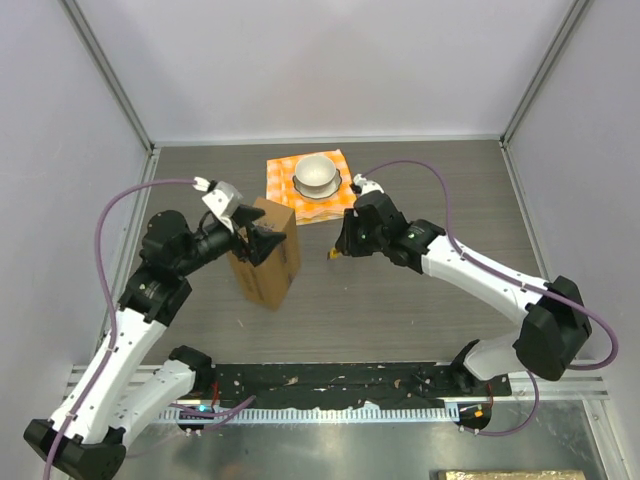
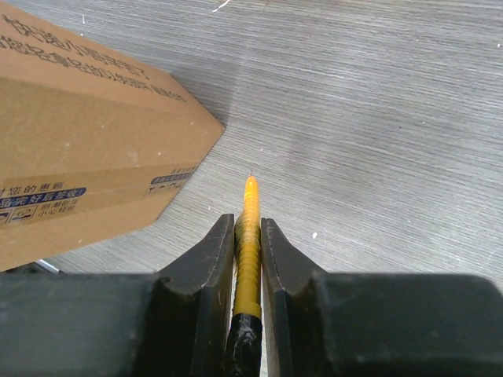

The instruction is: Unpack the express box

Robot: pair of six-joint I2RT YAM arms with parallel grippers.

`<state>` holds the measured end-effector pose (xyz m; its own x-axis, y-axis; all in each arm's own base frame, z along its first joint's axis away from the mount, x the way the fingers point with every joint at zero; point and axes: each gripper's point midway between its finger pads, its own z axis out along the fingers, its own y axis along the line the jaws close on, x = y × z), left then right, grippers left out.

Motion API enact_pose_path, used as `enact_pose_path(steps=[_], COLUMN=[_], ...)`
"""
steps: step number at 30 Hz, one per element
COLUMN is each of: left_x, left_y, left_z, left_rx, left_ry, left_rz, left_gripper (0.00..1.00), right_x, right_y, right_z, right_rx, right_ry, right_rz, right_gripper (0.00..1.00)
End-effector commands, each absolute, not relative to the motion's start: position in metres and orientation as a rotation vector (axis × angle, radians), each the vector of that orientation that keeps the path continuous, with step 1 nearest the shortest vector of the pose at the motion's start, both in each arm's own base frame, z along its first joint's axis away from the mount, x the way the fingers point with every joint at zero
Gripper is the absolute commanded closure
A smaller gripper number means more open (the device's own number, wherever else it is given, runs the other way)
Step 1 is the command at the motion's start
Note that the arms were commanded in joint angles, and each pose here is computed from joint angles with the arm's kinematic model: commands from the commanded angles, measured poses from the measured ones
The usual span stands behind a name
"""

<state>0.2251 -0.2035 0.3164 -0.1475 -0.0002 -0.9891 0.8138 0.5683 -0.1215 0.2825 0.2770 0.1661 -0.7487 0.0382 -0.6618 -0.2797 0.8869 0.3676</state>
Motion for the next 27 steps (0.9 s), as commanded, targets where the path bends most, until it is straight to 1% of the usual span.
enact_pose_path(steps=[1, 3, 6, 8, 10, 15, 20, 25, 27], left_x=[0.252, 0.255, 0.250, 0.250, 0.259, 0.273, 0.286, 0.271, 0.264], left_y=[-0.161, -0.156, -0.164, -0.166, -0.160, -0.151, -0.138, -0.151, -0.157], left_z=[0.353, 0.346, 0.321, 0.303, 0.286, 0.275, 0.278, 0.274, 0.267], left_rx=[0.553, 0.537, 0.593, 0.619, 0.596, 0.591, 0.545, 0.533, 0.548], left_ry=[1.534, 1.573, 1.652, 1.705, 1.751, 1.769, 1.794, 1.848, 1.872], left_rz=[-0.535, -0.510, -0.552, -0.558, -0.510, -0.420, -0.333, -0.471, -0.531], left_gripper=[0.25, 0.25, 0.25, 0.26, 0.28, 0.30, 0.30, 0.27, 0.28], right_x=[0.276, 0.273, 0.273, 0.273, 0.273, 0.269, 0.259, 0.257, 0.260], right_y=[0.275, 0.277, 0.277, 0.270, 0.260, 0.239, 0.226, 0.227, 0.234], right_z=[0.167, 0.169, 0.178, 0.195, 0.216, 0.251, 0.265, 0.271, 0.278], right_rx=[-0.196, -0.194, -0.186, -0.195, -0.189, -0.181, -0.181, -0.184, -0.189], right_ry=[2.350, 2.350, 2.324, 2.289, 2.256, 2.194, 2.179, 2.173, 2.162], right_rz=[0.597, 0.625, 0.641, 0.627, 0.610, 0.608, 0.608, 0.651, 0.675], right_gripper=[0.99, 0.99, 0.99, 0.99, 0.99, 0.99, 0.99, 0.99, 0.99])
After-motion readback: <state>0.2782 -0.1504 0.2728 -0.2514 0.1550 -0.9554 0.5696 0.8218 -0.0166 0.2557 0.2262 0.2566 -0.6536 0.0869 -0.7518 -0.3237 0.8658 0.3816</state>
